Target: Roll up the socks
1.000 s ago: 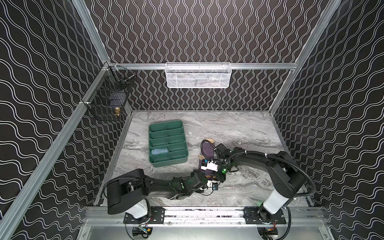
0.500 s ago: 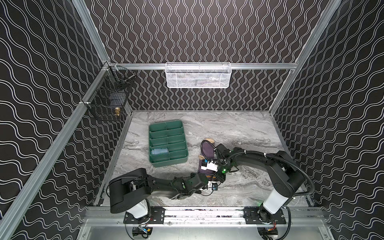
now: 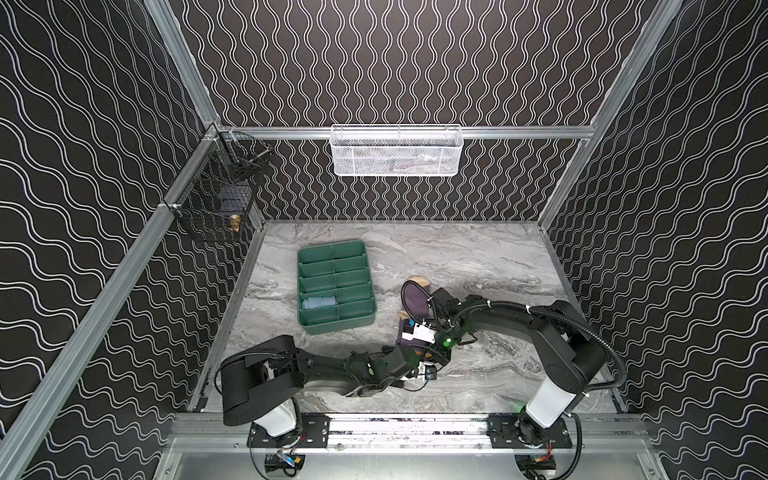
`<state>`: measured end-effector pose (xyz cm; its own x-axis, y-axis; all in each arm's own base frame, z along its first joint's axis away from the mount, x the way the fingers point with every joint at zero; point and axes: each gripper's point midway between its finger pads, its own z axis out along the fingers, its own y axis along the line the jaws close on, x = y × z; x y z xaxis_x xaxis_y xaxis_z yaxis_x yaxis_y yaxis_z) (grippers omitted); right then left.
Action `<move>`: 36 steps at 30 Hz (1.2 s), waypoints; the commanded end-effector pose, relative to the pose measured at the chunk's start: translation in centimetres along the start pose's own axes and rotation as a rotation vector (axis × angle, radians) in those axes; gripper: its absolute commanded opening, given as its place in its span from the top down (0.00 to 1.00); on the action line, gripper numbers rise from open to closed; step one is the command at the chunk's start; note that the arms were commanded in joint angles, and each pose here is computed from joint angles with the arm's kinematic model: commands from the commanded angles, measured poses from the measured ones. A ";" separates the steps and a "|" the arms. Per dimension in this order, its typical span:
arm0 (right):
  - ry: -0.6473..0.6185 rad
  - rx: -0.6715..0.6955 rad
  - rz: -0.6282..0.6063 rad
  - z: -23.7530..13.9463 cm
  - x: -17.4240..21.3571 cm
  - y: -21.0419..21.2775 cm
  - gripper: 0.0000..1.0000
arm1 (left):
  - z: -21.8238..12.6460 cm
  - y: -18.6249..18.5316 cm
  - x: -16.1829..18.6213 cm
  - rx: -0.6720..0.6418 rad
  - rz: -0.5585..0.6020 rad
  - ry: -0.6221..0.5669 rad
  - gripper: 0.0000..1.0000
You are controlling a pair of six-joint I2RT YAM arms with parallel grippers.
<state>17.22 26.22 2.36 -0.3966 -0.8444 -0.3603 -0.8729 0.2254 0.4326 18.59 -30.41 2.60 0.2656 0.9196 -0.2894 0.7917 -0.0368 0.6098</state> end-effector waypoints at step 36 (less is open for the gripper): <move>-0.729 1.129 0.058 -23.5 -2.8 -6.5 0.38 | -0.6 -2.1 0.7 0.648 -0.328 0.086 1.00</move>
<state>28.71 18.09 15.83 -0.2770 -0.5318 -0.8003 -0.6524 0.7156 -0.2497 19.13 -30.50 2.04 -0.0047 0.9366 -0.3505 0.9941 0.0425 0.1003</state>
